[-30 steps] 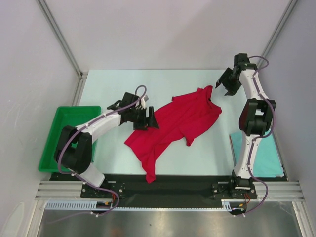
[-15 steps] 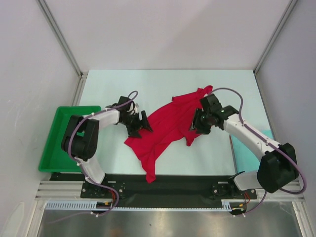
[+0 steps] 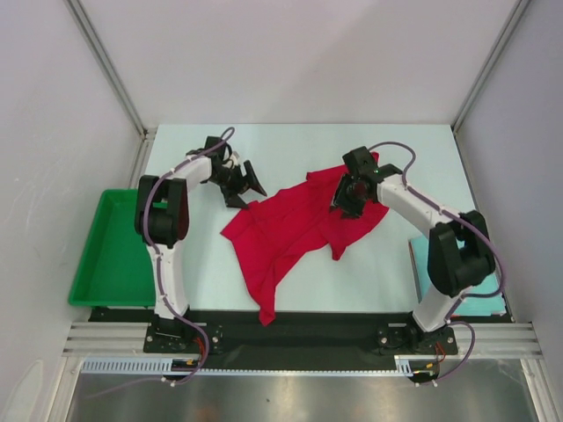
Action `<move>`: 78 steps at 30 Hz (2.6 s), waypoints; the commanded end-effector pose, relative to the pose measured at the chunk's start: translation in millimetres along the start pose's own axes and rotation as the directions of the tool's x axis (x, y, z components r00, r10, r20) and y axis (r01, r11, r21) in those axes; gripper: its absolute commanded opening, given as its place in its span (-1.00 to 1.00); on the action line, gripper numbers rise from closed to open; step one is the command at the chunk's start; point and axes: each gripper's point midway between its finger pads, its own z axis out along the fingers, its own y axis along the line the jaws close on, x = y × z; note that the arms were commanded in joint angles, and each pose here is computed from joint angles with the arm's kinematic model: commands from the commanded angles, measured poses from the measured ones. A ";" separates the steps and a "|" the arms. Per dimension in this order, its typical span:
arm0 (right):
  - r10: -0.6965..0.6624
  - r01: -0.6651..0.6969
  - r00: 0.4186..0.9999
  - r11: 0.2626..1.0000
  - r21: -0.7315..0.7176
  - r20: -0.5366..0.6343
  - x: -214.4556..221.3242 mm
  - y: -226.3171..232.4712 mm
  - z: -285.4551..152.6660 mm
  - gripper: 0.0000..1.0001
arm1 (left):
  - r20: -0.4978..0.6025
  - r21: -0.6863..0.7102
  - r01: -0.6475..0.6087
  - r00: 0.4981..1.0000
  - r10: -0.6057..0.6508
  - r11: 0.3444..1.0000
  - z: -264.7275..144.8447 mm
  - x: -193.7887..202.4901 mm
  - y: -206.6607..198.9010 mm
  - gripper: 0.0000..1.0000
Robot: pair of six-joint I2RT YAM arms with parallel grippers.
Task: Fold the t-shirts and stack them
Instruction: Flatten the tshirt out
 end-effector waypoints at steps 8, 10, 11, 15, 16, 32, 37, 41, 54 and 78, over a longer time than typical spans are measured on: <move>0.003 0.001 0.997 0.999 0.052 -0.076 -27.7 -22.5 33.6 0.11 | 0.245 -0.333 -0.246 0.909 0.336 0.910 -42.2 -55.6 18.5 0.94; -0.025 0.029 0.999 0.995 0.096 -0.041 -29.8 -24.8 32.2 0.24 | 0.237 -0.347 -0.242 0.912 0.335 0.906 -52.8 -27.1 24.5 0.94; -0.045 0.048 0.998 0.994 0.102 -0.033 -27.6 -18.1 31.5 0.33 | 0.253 -0.335 -0.256 0.903 0.348 0.907 -56.3 -20.1 20.8 0.92; -0.084 0.089 0.995 0.988 0.122 -0.046 -17.6 -1.5 42.9 0.28 | 0.234 -0.329 -0.331 0.879 0.416 0.885 -62.1 29.8 17.8 0.82; -0.098 0.103 0.994 0.984 0.148 -0.043 -15.8 -1.7 47.4 0.19 | 0.215 -0.335 -0.370 0.865 0.453 0.866 -61.6 44.4 14.1 0.81; -0.315 0.328 0.945 0.896 0.298 -0.092 9.7 8.5 71.4 -0.25 | 0.161 -0.282 -0.466 0.839 0.520 0.839 -57.1 86.0 13.8 0.83; -0.315 0.332 0.943 0.901 0.278 -0.106 13.8 12.1 77.5 -0.23 | 0.159 -0.286 -0.473 0.834 0.528 0.833 -56.7 84.8 14.8 0.82; -0.317 0.336 0.942 0.907 0.253 -0.112 17.5 17.2 77.8 -0.20 | 0.150 -0.274 -0.476 0.837 0.525 0.836 -53.1 86.3 14.4 0.83; -0.330 0.356 0.934 0.899 0.255 -0.138 28.6 13.4 83.6 -0.19 | 0.124 -0.266 -0.476 0.846 0.519 0.838 -46.4 90.0 19.3 0.86; -0.346 0.357 0.934 0.898 0.257 -0.088 15.6 2.2 54.9 -0.98 | 0.125 -0.299 -0.436 0.864 0.487 0.849 -50.6 95.7 28.9 1.00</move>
